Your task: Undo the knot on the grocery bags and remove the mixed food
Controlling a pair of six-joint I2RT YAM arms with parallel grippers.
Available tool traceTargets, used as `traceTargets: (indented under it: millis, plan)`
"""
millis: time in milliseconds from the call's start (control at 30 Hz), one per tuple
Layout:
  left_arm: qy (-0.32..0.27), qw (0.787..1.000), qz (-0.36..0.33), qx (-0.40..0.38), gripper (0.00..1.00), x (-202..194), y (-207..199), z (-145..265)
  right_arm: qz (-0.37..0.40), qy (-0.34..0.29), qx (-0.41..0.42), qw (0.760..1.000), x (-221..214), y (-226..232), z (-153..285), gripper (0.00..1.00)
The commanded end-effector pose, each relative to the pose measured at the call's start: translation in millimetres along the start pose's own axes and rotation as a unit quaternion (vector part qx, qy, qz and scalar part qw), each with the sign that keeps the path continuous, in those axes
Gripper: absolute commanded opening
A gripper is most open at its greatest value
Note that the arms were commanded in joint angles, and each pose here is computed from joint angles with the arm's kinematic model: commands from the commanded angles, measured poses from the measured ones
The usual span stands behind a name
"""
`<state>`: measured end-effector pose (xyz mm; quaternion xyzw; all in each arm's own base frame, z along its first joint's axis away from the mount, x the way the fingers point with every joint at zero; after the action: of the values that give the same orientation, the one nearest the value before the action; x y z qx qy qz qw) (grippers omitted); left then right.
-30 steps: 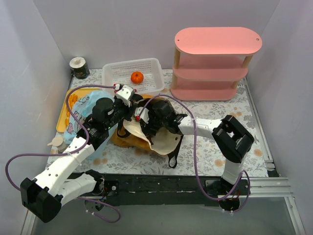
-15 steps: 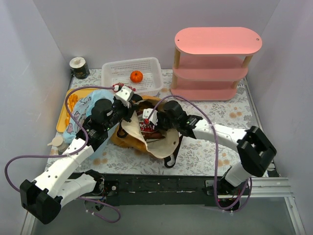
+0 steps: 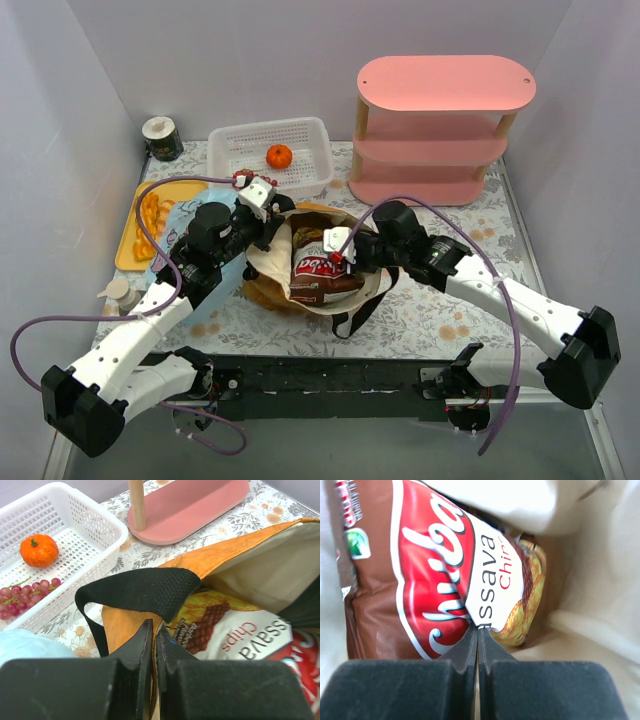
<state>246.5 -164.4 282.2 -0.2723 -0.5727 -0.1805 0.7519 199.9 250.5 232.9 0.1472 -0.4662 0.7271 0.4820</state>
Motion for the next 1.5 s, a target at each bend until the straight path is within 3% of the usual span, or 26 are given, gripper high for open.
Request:
traceTargets:
  millis: [0, 200, 267, 300, 400, 533, 633, 667, 700, 733, 767, 833, 1100, 1267, 1467]
  plan:
    - [0.019, 1.0, 0.006, 0.011, 0.0, -12, 5, -1, 0.059, -0.097, -0.034, 0.993, 62, -31, 45, 0.01]
    - [0.018, 1.0, 0.008, 0.014, 0.06, -10, 6, -2, -0.006, -0.156, -0.065, 0.986, 123, -86, 76, 0.01]
    - [0.019, 1.0, 0.007, 0.014, 0.13, -8, 5, -2, -0.004, -0.175, -0.074, 0.982, 145, -103, 90, 0.01]
    - [0.019, 1.0, 0.007, 0.015, 0.21, -8, 6, -2, 0.0, -0.184, -0.072, 0.98, 152, -106, 95, 0.01]
    - [0.016, 1.0, 0.004, 0.02, 0.27, -5, 6, 0, 0.011, -0.199, -0.075, 0.977, 177, -119, 120, 0.01]
    - [0.017, 1.0, 0.002, 0.023, 0.28, -8, 7, 2, 0.019, -0.193, -0.081, 0.978, 189, -122, 146, 0.01]
    - [0.02, 1.0, 0.003, 0.019, 0.28, -12, 7, 2, 0.03, -0.158, -0.073, 0.984, 169, -105, 146, 0.01]
    - [0.021, 1.0, 0.004, 0.016, 0.27, -13, 6, 2, 0.041, -0.151, -0.066, 0.986, 163, -98, 145, 0.04]
    - [0.022, 1.0, 0.005, 0.014, 0.27, -14, 6, 1, 0.068, -0.154, -0.054, 0.984, 159, -91, 144, 0.17]
    - [0.023, 1.0, 0.006, 0.01, 0.27, -14, 5, -1, 0.077, -0.15, -0.039, 0.985, 149, -77, 141, 0.33]
    - [0.024, 1.0, 0.008, 0.007, 0.27, -15, 4, -2, 0.09, -0.154, -0.031, 0.983, 146, -71, 140, 0.58]
    - [0.025, 1.0, 0.012, -0.001, 0.27, -13, 2, -5, 0.127, -0.158, -0.003, 0.979, 139, -57, 133, 0.72]
    - [0.018, 1.0, 0.014, -0.006, 0.28, -12, 1, -4, 0.165, -0.154, 0.131, 0.965, 126, -49, 89, 0.78]
    - [0.017, 1.0, 0.008, -0.001, 0.28, -16, 1, 3, 0.168, -0.108, 0.226, 0.953, 104, -52, 49, 0.79]
    - [0.01, 1.0, 0.002, 0.0, 0.28, -16, 1, 8, 0.174, -0.062, 0.254, 0.95, 81, -48, 25, 0.8]
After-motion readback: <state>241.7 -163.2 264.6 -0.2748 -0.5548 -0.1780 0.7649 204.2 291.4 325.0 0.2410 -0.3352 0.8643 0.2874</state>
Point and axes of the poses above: each gripper's point midway between its finger pads, its own z axis back along the fingers, its own y axis along the line the jaws close on, x = y × z, the point moved 6 cm from there along z, back along the fingers, and after that the axes turned 12 degrees about z, right-handed, at the moved point
